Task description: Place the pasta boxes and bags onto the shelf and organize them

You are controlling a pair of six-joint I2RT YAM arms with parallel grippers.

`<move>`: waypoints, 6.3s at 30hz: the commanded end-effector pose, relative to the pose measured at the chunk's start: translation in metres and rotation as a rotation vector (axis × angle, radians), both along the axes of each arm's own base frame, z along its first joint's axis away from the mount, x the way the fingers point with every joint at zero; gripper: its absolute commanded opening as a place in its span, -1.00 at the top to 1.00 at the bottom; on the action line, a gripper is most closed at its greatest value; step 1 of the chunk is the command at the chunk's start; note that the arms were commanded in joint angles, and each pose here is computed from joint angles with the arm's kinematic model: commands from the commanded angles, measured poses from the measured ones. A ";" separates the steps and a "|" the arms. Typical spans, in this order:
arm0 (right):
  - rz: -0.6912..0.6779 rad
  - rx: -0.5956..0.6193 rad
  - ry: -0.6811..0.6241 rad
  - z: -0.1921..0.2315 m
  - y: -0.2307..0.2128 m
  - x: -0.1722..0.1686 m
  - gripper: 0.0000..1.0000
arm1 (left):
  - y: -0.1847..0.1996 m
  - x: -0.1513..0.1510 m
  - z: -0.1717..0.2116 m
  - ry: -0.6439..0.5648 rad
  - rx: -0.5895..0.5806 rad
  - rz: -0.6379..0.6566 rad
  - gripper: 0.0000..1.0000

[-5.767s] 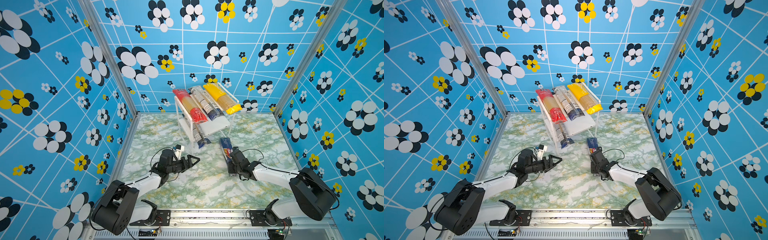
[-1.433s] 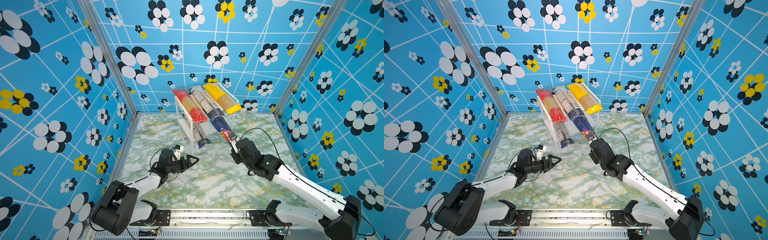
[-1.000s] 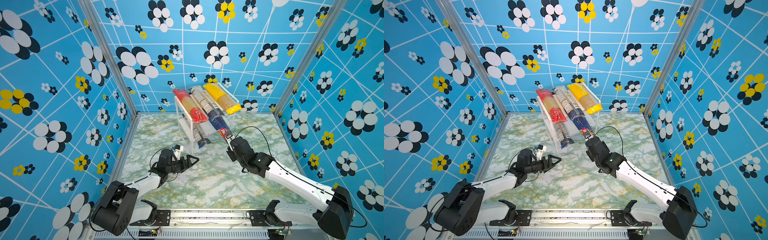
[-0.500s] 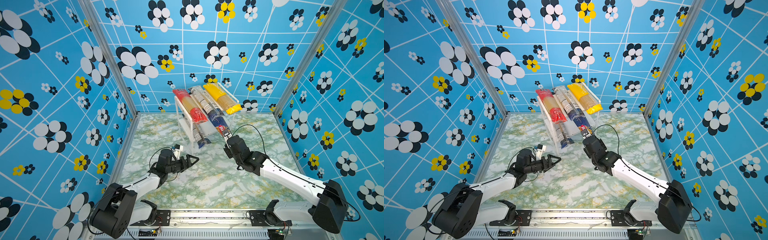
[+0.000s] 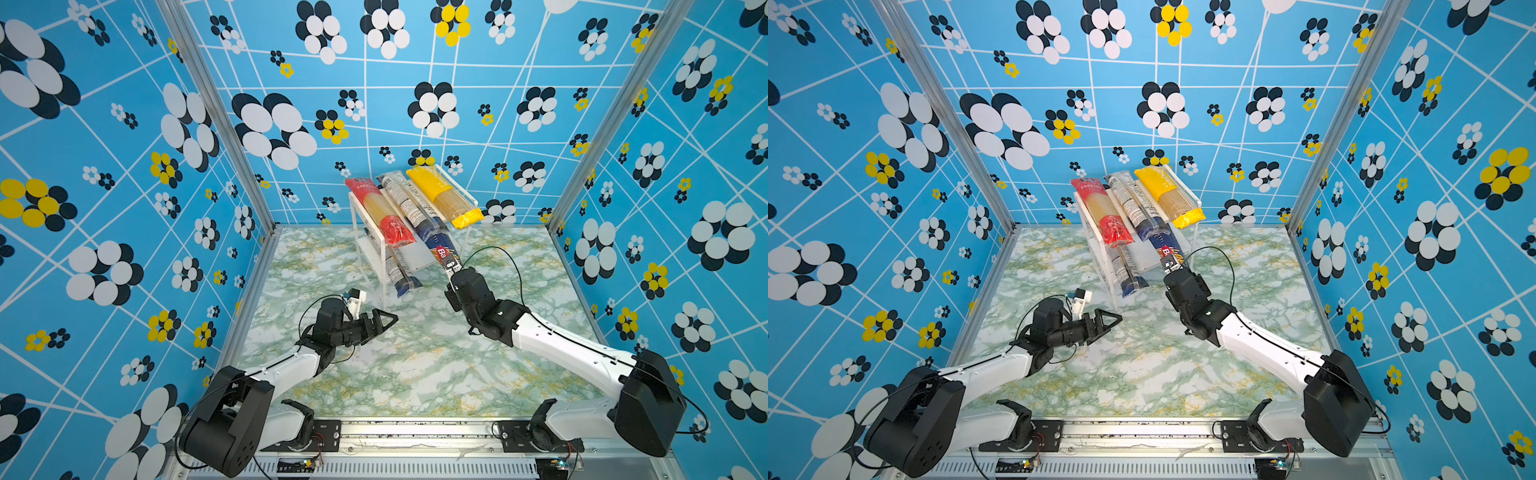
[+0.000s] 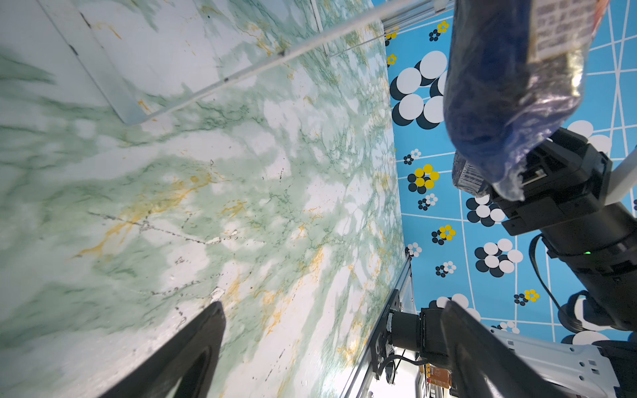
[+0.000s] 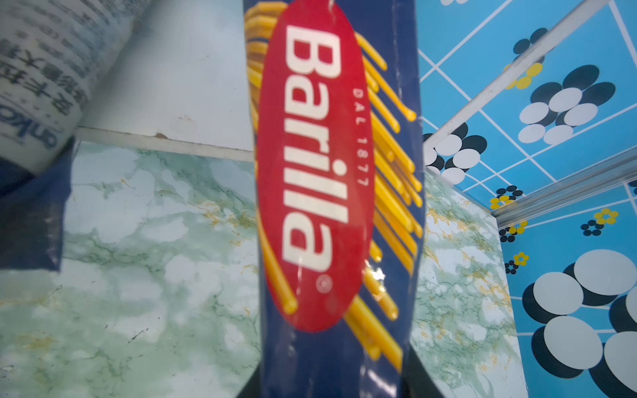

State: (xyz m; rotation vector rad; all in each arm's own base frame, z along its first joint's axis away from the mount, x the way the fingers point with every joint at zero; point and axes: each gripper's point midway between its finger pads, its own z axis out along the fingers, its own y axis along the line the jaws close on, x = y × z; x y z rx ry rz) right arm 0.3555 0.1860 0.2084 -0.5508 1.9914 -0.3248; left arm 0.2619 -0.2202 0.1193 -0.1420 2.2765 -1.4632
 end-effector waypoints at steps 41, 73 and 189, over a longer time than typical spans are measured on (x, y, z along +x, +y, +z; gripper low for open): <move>0.085 0.454 -0.116 0.071 0.025 0.039 1.00 | 0.004 0.002 0.001 -0.017 0.004 0.007 -0.98; 0.044 0.189 -0.184 0.071 0.038 0.050 1.00 | 0.006 0.000 -0.002 -0.011 0.005 0.013 -0.98; -0.065 0.220 -0.260 0.080 0.050 0.081 0.36 | 0.018 -0.005 0.000 -0.015 0.013 0.042 -0.98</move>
